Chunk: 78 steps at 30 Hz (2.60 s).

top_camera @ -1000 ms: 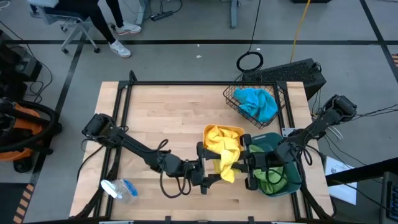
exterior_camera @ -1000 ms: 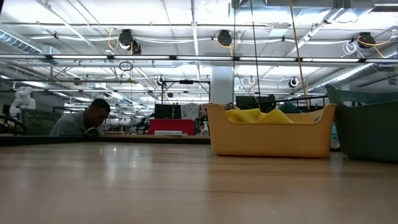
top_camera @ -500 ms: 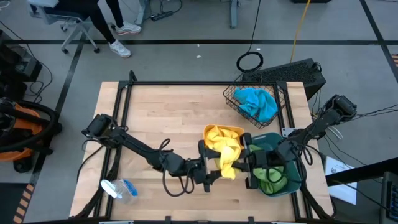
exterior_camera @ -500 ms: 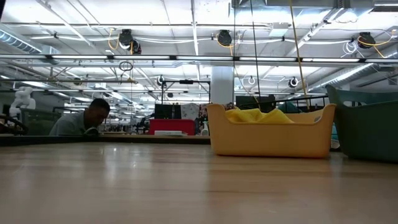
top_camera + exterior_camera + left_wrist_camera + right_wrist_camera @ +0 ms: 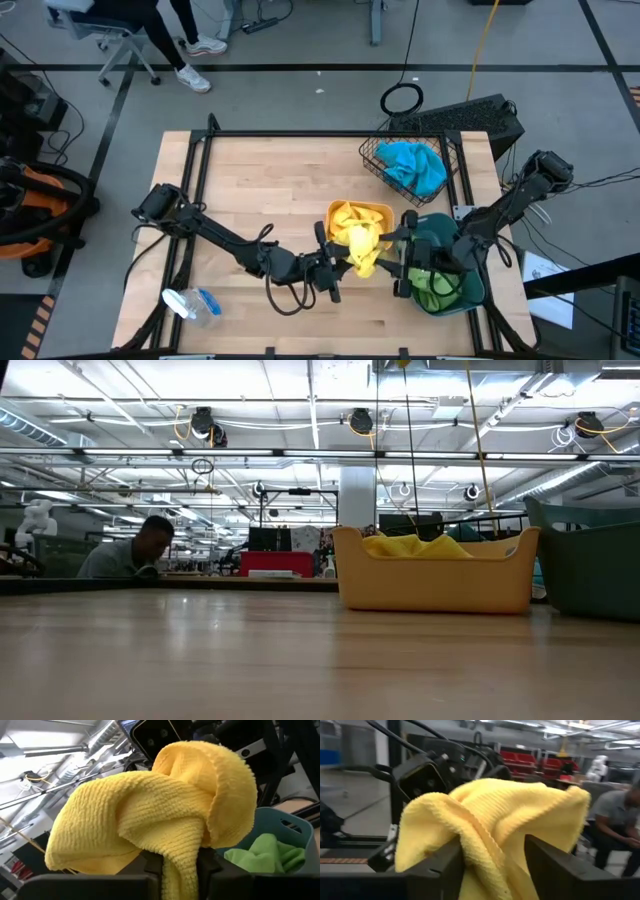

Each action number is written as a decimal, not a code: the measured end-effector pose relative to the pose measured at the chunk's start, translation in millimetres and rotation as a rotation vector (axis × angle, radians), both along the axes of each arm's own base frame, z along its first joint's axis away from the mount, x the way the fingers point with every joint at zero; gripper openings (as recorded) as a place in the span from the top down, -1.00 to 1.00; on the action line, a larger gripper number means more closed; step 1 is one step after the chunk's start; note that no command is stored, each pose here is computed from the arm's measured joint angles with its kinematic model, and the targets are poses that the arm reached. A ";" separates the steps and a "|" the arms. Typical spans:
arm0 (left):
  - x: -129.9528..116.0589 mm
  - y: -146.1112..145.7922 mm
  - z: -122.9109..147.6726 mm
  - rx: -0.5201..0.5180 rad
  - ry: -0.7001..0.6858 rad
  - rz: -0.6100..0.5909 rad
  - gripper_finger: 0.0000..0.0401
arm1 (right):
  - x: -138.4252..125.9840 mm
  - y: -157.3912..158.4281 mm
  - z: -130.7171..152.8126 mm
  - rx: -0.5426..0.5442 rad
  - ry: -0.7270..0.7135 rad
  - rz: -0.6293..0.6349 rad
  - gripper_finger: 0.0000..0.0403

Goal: Sort microfiber towel by color & place in baskets
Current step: Put the yellow microfiber cloth into the orange bin

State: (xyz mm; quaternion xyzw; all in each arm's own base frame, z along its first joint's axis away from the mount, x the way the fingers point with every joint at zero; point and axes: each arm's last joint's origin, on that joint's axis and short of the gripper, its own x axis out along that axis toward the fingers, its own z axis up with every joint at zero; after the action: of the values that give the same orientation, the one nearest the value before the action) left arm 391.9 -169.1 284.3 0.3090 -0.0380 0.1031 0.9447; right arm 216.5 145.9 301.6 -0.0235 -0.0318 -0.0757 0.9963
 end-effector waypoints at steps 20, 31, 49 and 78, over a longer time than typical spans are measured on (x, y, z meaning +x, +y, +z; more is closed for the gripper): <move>-23.7 45.7 37.0 -0.185 0.196 -0.018 0.80 | -30.5 22.6 -8.2 -0.065 0.086 -0.238 -0.22; -0.5 122.6 12.0 -0.432 0.379 -0.142 0.80 | -42.7 34.8 -8.0 -0.092 0.089 -0.175 -0.22; 40.2 153.9 -76.9 -0.491 0.542 -0.088 0.73 | -44.6 36.7 -7.5 -0.138 0.097 -0.165 -0.23; 54.2 143.1 -128.3 -0.349 0.613 -0.086 0.46 | -44.5 36.6 -8.0 -0.146 0.101 -0.165 -0.23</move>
State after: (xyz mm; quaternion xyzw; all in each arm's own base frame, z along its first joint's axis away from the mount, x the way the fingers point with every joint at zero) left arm 446.1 -26.1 156.0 0.1577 0.2525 -0.0296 0.9542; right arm 172.0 182.5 293.6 -0.1024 0.0148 -0.1534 0.9827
